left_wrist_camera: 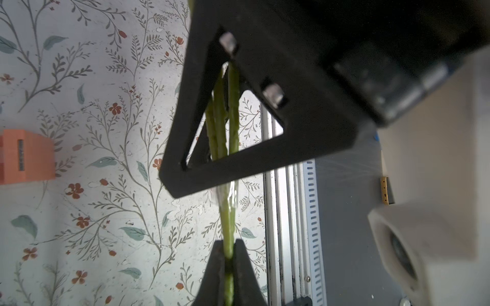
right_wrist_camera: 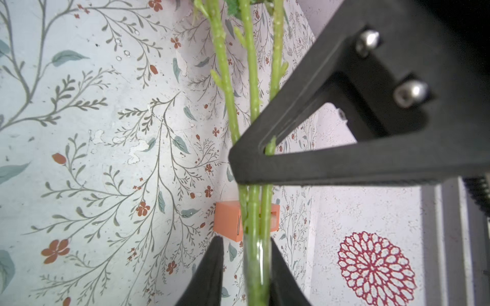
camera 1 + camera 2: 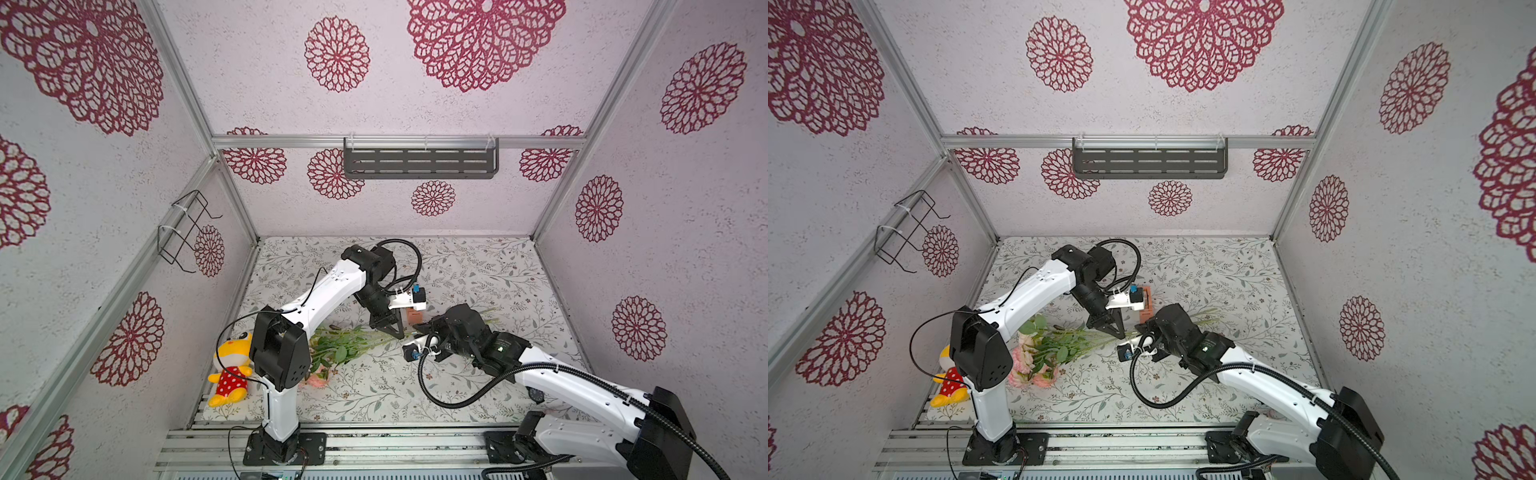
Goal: Wrap bouquets with tape
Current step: Wrap the tape around the bouquet.
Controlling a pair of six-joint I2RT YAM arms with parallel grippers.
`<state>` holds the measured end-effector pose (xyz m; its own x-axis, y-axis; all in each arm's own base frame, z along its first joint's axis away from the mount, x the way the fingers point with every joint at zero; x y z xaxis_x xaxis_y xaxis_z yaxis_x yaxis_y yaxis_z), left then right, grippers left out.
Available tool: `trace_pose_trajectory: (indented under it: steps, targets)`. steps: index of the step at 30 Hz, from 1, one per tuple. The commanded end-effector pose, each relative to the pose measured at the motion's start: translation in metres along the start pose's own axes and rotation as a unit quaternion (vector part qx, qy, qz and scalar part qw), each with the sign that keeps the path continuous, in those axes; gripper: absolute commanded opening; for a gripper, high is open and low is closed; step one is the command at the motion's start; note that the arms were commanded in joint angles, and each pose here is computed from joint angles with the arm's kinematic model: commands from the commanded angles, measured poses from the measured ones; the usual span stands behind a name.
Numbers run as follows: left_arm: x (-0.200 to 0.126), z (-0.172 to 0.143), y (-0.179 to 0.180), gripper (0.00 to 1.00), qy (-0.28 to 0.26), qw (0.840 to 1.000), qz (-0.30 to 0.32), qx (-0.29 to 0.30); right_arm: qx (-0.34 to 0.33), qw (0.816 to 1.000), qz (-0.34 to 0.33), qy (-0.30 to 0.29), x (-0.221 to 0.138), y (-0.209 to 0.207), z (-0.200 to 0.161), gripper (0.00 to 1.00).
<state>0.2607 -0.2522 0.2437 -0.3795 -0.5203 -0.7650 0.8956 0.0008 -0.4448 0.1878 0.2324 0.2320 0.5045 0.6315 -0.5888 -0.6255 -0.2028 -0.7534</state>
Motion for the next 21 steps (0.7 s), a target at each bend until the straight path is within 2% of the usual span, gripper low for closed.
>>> trace_pose_trajectory:
  steps: [1,3,7,8,9,14,15,16,17,21]
  targets:
    - [-0.002,0.002,0.003,0.0,-0.01,1.0,-0.007,0.004,0.004,1.0,-0.009,0.001,-0.005,-0.007,0.008,0.26]
    - [-0.002,0.002,0.003,0.0,-0.009,1.0,-0.01,0.001,0.004,1.0,-0.011,0.002,-0.004,-0.007,0.009,0.27]
    - [-0.004,0.003,0.002,0.0,-0.017,1.0,-0.01,0.007,0.007,1.0,-0.015,0.0,-0.007,-0.007,0.01,0.1]
    - [-0.005,0.003,0.003,0.0,-0.017,1.0,-0.007,0.005,0.009,1.0,-0.016,-0.001,-0.008,-0.007,0.01,0.02]
    - [-0.005,0.003,0.005,0.0,-0.017,1.0,-0.005,0.003,0.01,1.0,-0.017,-0.001,-0.009,-0.007,0.01,0.0]
    - [-0.006,0.003,0.005,0.0,-0.018,1.0,-0.003,0.0,0.017,0.999,-0.026,-0.02,-0.011,-0.005,0.012,0.0]
    - [-0.006,0.002,0.005,0.0,-0.019,1.0,-0.002,0.0,0.019,0.999,-0.028,-0.025,-0.012,-0.005,0.013,0.11]
    - [-0.005,0.001,0.006,0.0,-0.019,1.0,-0.004,0.0,0.02,0.999,-0.033,-0.024,-0.013,-0.007,0.013,0.39]
    - [-0.004,0.001,0.007,0.0,-0.019,1.0,-0.004,0.0,0.024,0.999,-0.04,-0.027,-0.015,-0.008,0.013,0.5]
    - [-0.003,0.0,0.011,0.0,-0.019,1.0,-0.007,-0.006,0.028,0.998,-0.049,-0.029,-0.029,-0.008,0.012,0.61]
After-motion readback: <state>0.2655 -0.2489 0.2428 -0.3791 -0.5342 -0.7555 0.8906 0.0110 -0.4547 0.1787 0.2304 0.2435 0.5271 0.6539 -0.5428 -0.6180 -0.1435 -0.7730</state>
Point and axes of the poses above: each gripper's point midway between its finger pads, its own x axis out along the fingers, its own y axis along the line the jaws close on, z = x × y, the point moved 8 cm from there along -x, back along the fingers, and after that the axes turned 3 degrees about -x, right-handed, at the moved point
